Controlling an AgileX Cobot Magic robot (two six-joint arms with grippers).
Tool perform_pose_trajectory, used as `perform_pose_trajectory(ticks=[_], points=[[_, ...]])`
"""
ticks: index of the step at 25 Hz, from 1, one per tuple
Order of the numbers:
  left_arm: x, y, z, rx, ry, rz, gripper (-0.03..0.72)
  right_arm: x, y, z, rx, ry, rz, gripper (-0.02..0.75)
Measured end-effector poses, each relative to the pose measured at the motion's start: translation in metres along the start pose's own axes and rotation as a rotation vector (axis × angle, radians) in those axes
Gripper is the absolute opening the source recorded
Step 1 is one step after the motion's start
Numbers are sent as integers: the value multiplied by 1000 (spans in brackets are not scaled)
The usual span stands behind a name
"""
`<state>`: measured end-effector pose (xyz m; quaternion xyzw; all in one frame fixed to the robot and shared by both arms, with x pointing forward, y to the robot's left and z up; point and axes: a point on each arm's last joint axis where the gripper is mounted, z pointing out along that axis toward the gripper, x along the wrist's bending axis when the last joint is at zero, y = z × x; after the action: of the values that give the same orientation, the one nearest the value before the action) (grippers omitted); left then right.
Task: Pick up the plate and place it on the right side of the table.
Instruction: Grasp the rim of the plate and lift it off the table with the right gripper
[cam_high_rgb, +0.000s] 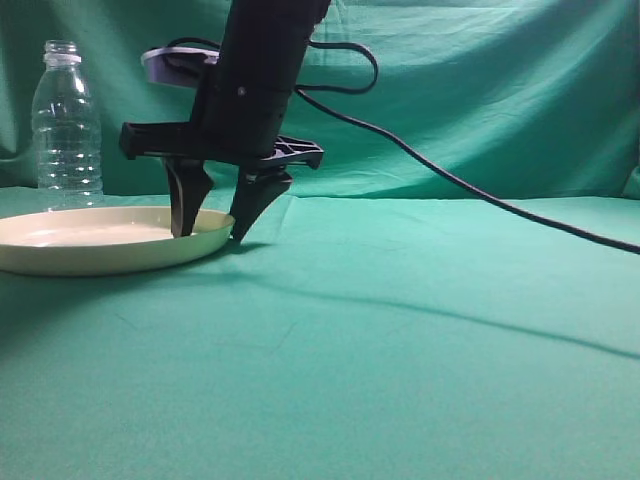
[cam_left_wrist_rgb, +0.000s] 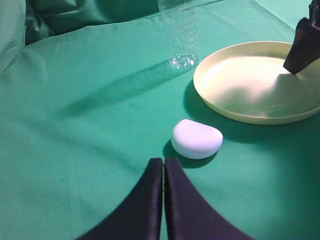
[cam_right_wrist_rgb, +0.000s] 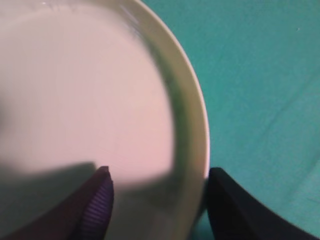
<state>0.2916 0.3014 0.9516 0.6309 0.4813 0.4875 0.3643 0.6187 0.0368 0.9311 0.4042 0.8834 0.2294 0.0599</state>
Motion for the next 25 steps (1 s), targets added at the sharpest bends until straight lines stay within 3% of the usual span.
perform_pose_trajectory(ticks=[4,8,10,12,13,20,25], points=[[0,0,0,0,0,0,0,0,1,2,-11,-11,-16,396],[0,0,0,0,0,0,0,-3,3,0,-16,-43,-50,117],[0,0,0,0,0,0,0,-3,6,-3,-11,-52,-46,57],[0,0,0,0,0,0,0,-4,11,-10,-2,-70,-40,71],[0,0,0,0,0,0,0,-5,13,-14,8,-83,-36,0],[0,0,0,0,0,0,0,-12,39,-97,-40,-183,-57,0],[0,0,0,0,0,0,0,-43,37,-173,-66,-232,22,0]])
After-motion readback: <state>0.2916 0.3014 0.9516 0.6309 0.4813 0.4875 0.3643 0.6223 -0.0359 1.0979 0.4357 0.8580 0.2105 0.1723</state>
